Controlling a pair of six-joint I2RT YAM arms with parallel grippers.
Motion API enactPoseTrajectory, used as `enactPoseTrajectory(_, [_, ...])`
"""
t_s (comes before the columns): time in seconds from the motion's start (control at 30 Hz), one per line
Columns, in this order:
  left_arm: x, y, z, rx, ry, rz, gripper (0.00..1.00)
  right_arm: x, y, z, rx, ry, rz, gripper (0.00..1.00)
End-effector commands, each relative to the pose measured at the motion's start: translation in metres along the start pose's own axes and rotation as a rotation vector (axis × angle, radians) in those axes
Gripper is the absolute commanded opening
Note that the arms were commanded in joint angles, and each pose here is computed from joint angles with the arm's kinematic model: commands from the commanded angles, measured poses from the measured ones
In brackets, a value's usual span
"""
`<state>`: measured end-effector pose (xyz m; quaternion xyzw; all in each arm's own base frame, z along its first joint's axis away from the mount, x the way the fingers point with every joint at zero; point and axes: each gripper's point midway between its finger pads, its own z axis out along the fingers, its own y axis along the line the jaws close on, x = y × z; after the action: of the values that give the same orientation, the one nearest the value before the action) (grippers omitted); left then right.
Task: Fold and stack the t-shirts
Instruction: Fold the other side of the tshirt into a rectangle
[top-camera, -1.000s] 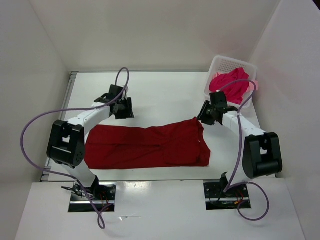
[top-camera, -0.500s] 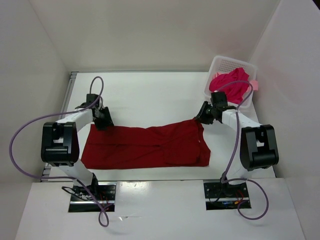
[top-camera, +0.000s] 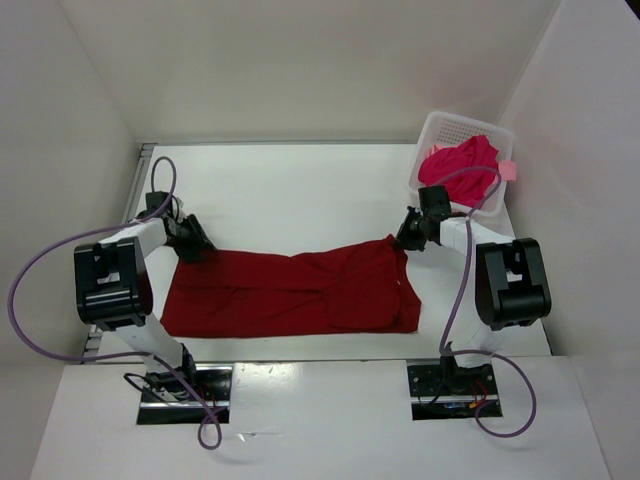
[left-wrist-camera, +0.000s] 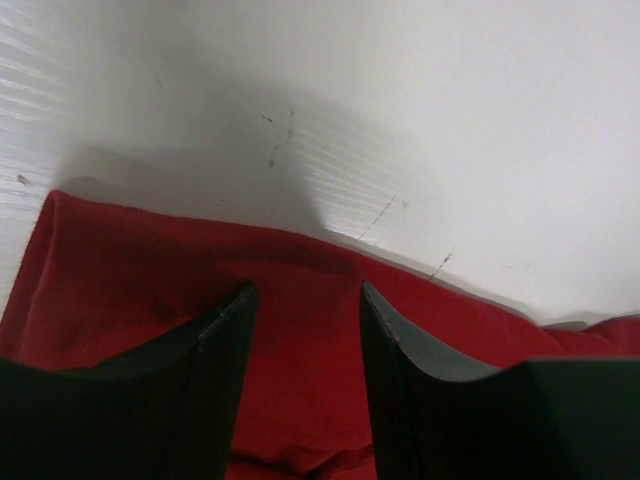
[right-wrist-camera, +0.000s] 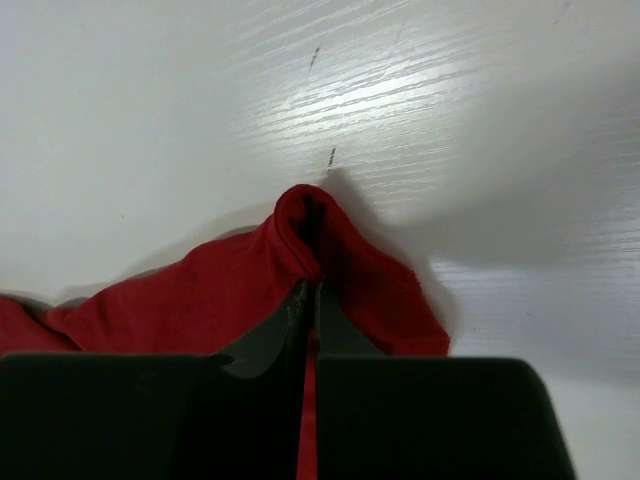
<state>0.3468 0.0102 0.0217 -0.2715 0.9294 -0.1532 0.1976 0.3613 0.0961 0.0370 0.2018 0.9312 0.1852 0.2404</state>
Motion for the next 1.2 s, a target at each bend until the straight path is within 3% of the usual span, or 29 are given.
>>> enactPoseTrajectory(0.0, [-0.005, 0.035, 0.013, -0.086, -0.003, -0.05, 0.54, -0.036, 0.004, -0.012, -0.002, -0.122, 0.009, 0.04])
enactPoseTrajectory(0.33, [-0.025, 0.066, 0.006, -0.12, -0.055, -0.172, 0.53, -0.027, -0.028, 0.0, 0.112, -0.105, 0.07, 0.03])
enactPoseTrajectory(0.53, [-0.044, 0.043, -0.02, -0.042, -0.15, -0.171, 0.53, -0.018, -0.033, -0.004, 0.135, -0.071, 0.075, 0.06])
enactPoseTrajectory(0.67, [-0.054, 0.021, -0.042, 0.042, -0.195, -0.152, 0.53, -0.033, -0.015, -0.031, 0.087, -0.127, 0.065, 0.28])
enactPoseTrajectory(0.8, [-0.05, -0.015, -0.059, 0.077, -0.225, -0.059, 0.53, -0.061, 0.018, -0.08, 0.012, -0.233, 0.003, 0.32])
enactPoseTrajectory(0.87, [-0.041, -0.041, -0.061, 0.092, -0.225, 0.025, 0.53, -0.058, 0.027, -0.088, -0.003, -0.235, -0.023, 0.32])
enactPoseTrajectory(0.97, [-0.022, -0.077, -0.062, 0.118, -0.193, 0.136, 0.53, -0.039, 0.052, -0.086, -0.067, -0.201, -0.06, 0.2])
enactPoseTrajectory(1.03, [-0.005, -0.083, -0.054, 0.13, -0.149, 0.161, 0.53, -0.017, 0.074, -0.079, -0.128, -0.151, -0.065, 0.1])
enactPoseTrajectory(1.17, [0.009, -0.086, -0.056, 0.162, -0.114, 0.204, 0.53, 0.047, 0.108, -0.065, -0.215, -0.017, -0.104, 0.08])
